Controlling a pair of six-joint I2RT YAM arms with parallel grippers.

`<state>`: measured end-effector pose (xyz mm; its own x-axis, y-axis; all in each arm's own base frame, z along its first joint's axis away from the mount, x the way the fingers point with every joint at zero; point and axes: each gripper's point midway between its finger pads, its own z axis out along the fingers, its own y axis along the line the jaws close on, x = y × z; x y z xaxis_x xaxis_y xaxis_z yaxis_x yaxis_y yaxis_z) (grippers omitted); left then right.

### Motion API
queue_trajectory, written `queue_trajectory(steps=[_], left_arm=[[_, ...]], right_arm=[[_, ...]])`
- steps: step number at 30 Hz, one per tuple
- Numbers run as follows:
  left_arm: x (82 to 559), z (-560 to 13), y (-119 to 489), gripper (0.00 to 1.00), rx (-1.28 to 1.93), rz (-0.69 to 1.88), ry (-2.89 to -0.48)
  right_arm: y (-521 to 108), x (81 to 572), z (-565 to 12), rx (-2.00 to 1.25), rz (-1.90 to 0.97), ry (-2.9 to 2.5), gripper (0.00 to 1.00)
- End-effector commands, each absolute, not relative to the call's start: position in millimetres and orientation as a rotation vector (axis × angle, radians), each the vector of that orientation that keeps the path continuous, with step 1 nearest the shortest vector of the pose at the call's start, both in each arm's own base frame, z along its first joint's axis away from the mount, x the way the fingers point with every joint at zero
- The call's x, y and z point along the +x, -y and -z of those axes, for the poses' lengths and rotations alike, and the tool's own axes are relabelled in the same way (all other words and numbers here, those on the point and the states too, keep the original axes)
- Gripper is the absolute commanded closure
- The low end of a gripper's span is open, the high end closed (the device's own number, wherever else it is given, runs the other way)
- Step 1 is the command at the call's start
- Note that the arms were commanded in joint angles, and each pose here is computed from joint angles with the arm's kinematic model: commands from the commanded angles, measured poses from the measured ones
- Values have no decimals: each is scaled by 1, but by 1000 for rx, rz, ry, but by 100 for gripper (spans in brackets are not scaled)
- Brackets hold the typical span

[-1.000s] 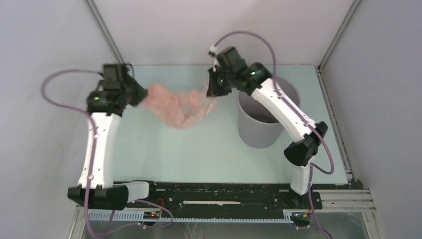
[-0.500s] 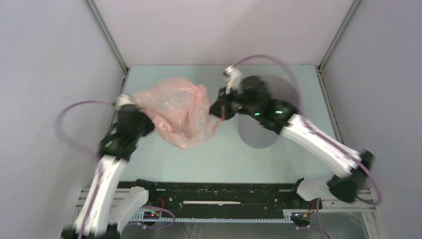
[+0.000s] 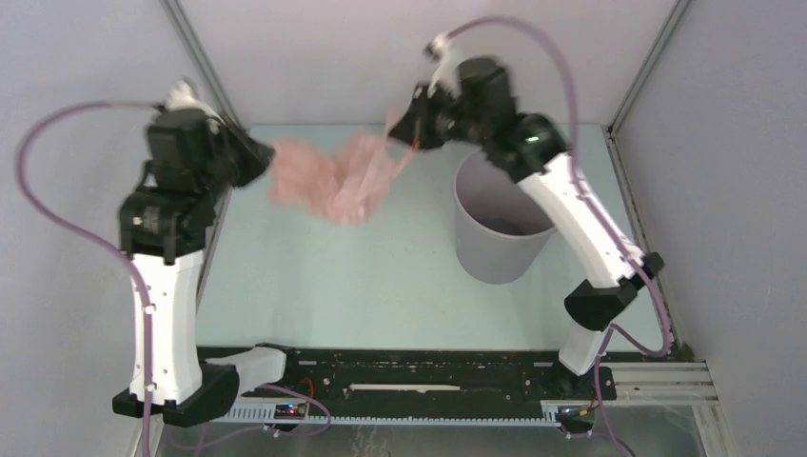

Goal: Put the trash bags into the trash bin

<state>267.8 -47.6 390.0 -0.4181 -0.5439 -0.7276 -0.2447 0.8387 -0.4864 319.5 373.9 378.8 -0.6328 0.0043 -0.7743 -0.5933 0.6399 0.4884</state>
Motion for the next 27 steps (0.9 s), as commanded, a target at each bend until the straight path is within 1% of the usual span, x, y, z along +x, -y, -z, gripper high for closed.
queue_trajectory(steps=[1, 3, 4, 5, 7, 8, 11, 14, 17, 20, 27], left_arm=[[242, -518, 41, 100, -441, 442, -1691], [232, -529, 35, 100, -449, 444, -1607], [229, -519, 28, 100, -480, 420, -1596], [226, -503, 19, 100, -533, 386, -1596], [218, -460, 3, 100, -634, 312, -1636], [211, -445, 1, 100, -647, 301, -1654], [211, -395, 7, 100, -634, 291, -1772], [213, -354, 11, 100, -632, 271, -1887], [213, -321, 2, 100, -732, 196, -1989], [220, -317, 0, 100, -767, 181, -2040], [222, -350, -10, 100, -721, 144, -1948]], right_arm=[[-335, 299, -495, -460, -995, -1788, 100], [-329, 287, -504, -485, -1012, -1724, 100], [-330, 287, -481, -500, -1003, -1761, 100], [-323, 284, -475, -494, -997, -1755, 100], [-304, 281, -458, -451, -984, -1775, 100], [-295, 281, -449, -429, -984, -1795, 100], [-273, 282, -427, -385, -962, -1846, 100], [-263, 282, -408, -382, -956, -1879, 100], [-257, 282, -392, -406, -918, -1926, 100], [-251, 282, -377, -419, -870, -1981, 100], [-237, 287, -372, -396, -790, -1987, 100]])
